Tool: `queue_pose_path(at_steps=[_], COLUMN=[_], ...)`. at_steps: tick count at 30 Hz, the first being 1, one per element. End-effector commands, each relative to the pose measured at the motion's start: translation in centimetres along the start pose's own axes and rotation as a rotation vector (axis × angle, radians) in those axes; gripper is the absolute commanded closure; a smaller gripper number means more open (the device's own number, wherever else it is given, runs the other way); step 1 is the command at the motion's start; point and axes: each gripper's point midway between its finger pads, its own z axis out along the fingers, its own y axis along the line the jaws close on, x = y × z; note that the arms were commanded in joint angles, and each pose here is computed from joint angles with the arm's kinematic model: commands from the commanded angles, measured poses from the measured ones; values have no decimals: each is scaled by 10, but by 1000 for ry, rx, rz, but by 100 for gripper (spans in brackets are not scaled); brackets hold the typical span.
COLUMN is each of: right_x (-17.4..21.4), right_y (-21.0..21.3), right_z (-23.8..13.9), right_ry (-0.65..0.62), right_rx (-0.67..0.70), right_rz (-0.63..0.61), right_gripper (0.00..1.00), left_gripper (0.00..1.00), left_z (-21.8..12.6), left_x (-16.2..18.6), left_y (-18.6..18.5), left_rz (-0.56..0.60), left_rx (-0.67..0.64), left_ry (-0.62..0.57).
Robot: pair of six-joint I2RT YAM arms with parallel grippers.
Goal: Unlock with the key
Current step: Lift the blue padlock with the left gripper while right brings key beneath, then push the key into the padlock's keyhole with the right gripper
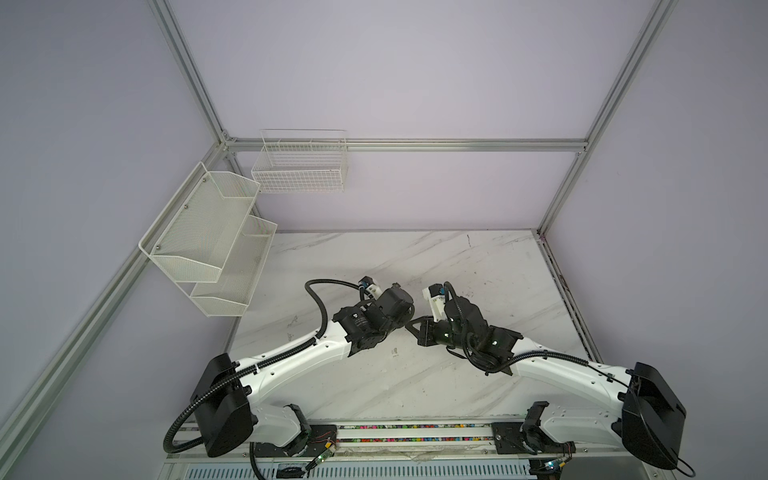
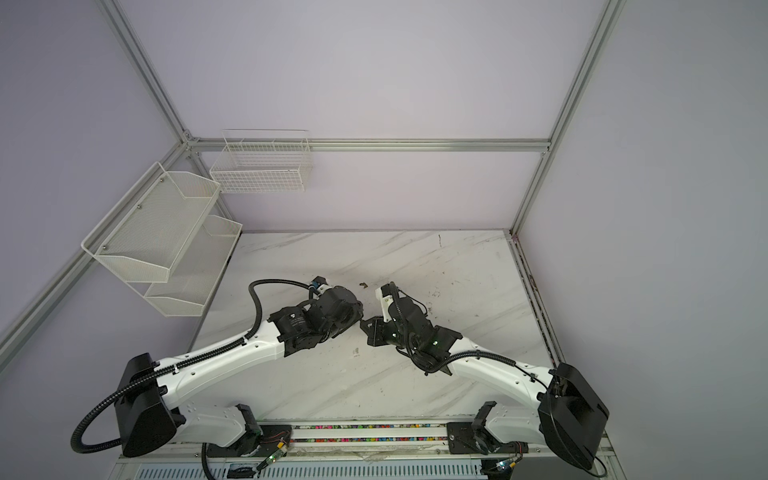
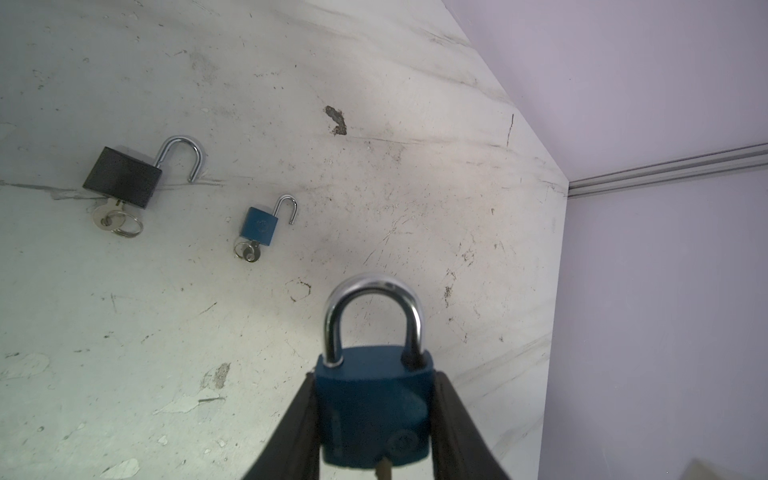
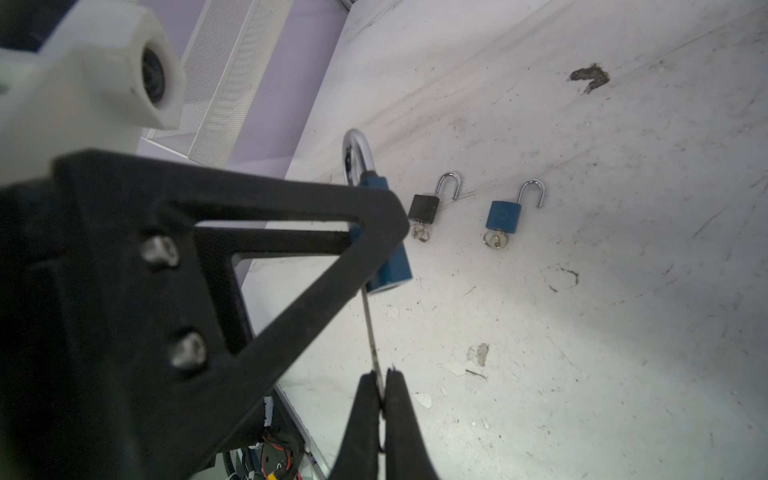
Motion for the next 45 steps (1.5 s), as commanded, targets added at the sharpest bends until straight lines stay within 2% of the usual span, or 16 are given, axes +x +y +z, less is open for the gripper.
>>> queue_pose_path(at_steps=[1, 14, 23, 32, 39, 45], right_x=[3, -22, -22, -55, -56, -45], right_y=[-5, 16, 6, 24, 23, 31], right_z=[-6, -10, -6, -28, -21, -3], right_ry=[-5, -51, -57, -179, -174, -103], right_rx=[27, 8, 52, 39, 44, -13], right_rz=[-24, -54, -35, -36, -43, -54], right_gripper=[100, 100, 100, 100, 100, 100], left_gripper=[99, 99, 100, 100, 100, 100], left_z=[-15, -13, -14, -17, -22, -28], left_x=[-20, -13, -12, -9, -8, -10], left_y=[-17, -22, -27, -22, -29, -35], left_rz=[-56, -59, -72, -74, -99, -101], left_rx=[80, 103, 134, 118, 147, 175], left_ry=[-74, -38, -24, -3, 21, 19])
